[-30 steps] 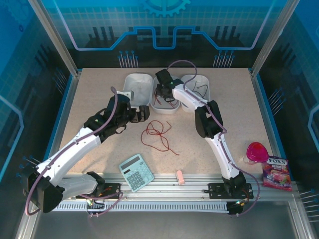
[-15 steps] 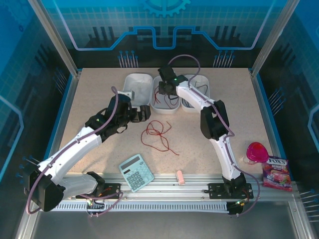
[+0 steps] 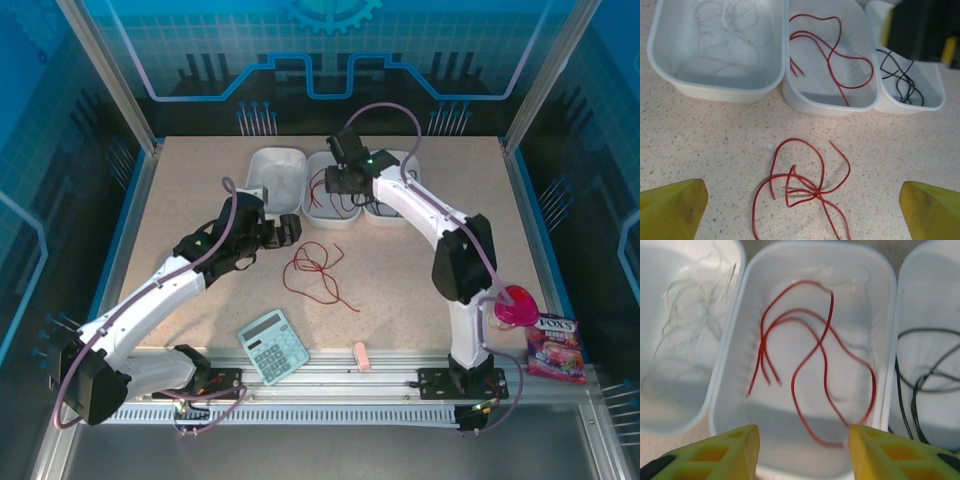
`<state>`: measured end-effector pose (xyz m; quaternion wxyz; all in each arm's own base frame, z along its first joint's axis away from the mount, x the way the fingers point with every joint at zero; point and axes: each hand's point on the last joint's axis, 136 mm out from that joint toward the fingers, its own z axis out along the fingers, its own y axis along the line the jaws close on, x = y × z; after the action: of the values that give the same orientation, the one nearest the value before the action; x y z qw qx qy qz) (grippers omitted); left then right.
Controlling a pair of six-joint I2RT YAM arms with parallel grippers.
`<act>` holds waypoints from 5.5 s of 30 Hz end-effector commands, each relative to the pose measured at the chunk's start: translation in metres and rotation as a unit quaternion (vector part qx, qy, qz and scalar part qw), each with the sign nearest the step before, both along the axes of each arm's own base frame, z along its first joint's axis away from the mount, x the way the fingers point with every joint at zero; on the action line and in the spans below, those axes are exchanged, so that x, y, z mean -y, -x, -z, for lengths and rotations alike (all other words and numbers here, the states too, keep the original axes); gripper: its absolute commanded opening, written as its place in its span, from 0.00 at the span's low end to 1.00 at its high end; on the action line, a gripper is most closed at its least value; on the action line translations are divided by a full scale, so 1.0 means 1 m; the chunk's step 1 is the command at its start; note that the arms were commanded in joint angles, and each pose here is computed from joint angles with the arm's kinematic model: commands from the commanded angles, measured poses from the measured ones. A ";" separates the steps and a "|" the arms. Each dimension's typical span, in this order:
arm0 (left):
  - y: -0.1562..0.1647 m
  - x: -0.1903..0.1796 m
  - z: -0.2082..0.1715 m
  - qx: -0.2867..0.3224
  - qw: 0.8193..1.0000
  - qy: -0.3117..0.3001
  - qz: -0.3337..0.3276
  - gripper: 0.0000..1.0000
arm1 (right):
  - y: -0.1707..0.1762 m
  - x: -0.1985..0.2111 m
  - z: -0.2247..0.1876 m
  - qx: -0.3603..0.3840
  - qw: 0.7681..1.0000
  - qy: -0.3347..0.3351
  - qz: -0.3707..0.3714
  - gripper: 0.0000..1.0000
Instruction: Untangle the cables
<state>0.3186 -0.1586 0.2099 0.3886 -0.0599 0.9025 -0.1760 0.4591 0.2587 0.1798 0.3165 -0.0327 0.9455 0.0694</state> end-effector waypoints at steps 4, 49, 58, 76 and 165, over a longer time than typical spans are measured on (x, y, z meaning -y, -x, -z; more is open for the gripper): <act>0.005 -0.021 0.010 -0.012 0.998 0.006 -0.061 0.99 | 0.090 -0.009 0.001 -0.040 0.998 0.023 -0.053 0.53; 0.029 -0.063 0.081 -0.106 0.976 0.052 -0.182 0.99 | 0.207 -0.045 0.160 -0.246 0.954 0.140 -0.100 0.13; 0.027 -0.054 0.079 -0.105 0.981 0.055 -0.151 0.99 | 0.196 -0.047 0.103 -0.189 0.971 0.107 -0.103 0.00; 0.016 -0.012 0.066 -0.089 0.991 0.095 -0.036 0.99 | 0.177 -0.042 -0.005 -0.003 0.994 -0.009 -0.111 0.00; 0.033 -0.050 0.042 -0.018 0.994 0.068 -0.089 0.99 | 0.014 -0.007 -0.293 0.321 0.938 -0.129 0.012 0.00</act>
<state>0.2918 -0.1101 0.1738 0.3899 -0.1684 0.8835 -0.1977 0.4285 0.2682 0.4750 0.5965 -0.0378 0.7838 0.1686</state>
